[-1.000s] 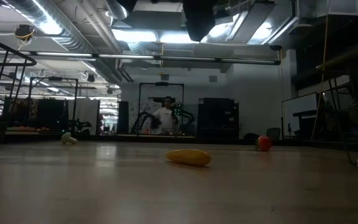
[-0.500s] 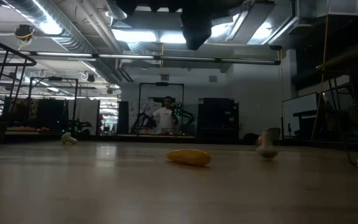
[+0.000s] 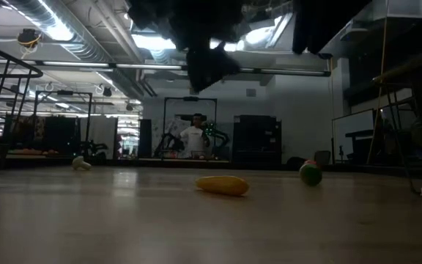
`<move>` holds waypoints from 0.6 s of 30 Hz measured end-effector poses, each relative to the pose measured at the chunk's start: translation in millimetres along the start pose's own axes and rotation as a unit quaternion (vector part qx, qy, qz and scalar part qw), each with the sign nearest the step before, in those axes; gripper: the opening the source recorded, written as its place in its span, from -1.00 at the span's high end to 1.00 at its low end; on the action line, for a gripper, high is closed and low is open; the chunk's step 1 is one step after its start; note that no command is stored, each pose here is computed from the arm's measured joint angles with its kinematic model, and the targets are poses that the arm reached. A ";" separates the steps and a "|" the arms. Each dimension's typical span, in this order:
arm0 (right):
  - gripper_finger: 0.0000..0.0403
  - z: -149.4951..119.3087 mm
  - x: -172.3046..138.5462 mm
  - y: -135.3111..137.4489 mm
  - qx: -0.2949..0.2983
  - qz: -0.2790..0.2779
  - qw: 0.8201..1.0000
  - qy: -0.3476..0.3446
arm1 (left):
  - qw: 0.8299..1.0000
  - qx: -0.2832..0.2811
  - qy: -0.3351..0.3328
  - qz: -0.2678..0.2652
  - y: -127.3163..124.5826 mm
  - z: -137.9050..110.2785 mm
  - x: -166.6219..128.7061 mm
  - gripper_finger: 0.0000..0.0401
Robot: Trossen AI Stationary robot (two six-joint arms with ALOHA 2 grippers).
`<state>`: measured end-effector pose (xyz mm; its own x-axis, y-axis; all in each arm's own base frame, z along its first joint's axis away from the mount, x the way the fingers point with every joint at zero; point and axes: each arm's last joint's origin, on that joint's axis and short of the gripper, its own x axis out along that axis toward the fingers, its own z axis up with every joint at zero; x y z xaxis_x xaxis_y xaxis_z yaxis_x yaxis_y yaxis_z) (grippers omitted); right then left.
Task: Sort produce into baskets
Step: Put the right green mushroom into the right wire basket
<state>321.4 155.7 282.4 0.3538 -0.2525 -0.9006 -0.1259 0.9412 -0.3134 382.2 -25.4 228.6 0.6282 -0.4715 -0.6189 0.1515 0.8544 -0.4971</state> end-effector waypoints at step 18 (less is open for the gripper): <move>0.18 1.8 36.6 -74.9 0.035 0.084 0.992 0.092 | 0.988 0.018 0.080 0.134 19.0 -35.6 -101.0 0.14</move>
<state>345.5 76.4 273.5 0.1572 -0.1209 -0.9801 -0.1015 0.9852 -0.1378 294.5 30.7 260.1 0.5212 -0.2526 -0.8152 0.0249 0.9593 -0.2813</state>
